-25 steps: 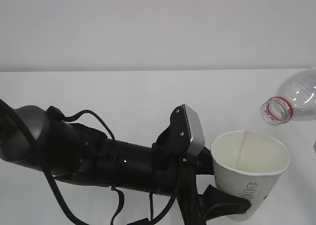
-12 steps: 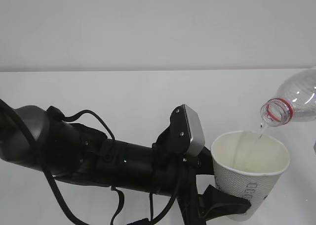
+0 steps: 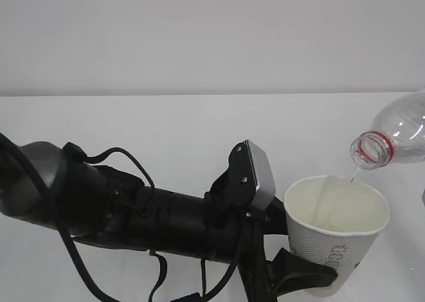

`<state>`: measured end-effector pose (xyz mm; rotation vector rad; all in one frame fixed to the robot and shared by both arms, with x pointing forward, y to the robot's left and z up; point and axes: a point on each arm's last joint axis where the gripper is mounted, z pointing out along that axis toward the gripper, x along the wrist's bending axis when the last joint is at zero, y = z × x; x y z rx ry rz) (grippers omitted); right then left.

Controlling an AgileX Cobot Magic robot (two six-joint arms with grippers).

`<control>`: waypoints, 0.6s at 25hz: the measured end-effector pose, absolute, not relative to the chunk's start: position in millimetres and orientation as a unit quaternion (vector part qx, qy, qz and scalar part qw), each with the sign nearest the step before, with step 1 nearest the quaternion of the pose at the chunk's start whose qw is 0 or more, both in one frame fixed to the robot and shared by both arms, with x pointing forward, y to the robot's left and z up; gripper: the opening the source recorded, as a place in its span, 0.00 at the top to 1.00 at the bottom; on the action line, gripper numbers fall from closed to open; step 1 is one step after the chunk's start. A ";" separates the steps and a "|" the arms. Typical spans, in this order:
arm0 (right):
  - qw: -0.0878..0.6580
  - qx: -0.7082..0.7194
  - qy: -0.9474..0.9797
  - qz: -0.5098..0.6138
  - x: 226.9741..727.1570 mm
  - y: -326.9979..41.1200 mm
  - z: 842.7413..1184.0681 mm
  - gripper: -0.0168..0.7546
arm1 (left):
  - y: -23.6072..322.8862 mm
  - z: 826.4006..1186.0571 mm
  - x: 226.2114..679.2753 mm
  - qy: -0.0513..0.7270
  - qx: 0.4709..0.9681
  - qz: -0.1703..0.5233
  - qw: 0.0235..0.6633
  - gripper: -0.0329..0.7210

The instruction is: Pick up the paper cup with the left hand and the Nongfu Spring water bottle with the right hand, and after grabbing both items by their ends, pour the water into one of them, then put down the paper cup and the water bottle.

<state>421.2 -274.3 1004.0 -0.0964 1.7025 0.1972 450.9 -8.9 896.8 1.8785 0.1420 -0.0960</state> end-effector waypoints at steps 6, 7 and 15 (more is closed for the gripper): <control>0.654 -0.043 0.750 0.087 421.2 -274.3 1004.2 0.43 | -8.9 896.8 450.9 0.061 0.806 -0.041 0.587 0.30; 0.654 -0.043 0.750 0.087 421.2 -274.3 1004.2 0.43 | -8.9 896.8 450.9 0.061 0.806 -0.041 0.587 0.30; 0.656 -0.043 0.749 0.087 421.5 -274.2 1004.9 0.43 | -8.9 896.8 450.9 0.061 0.806 -0.041 0.587 0.30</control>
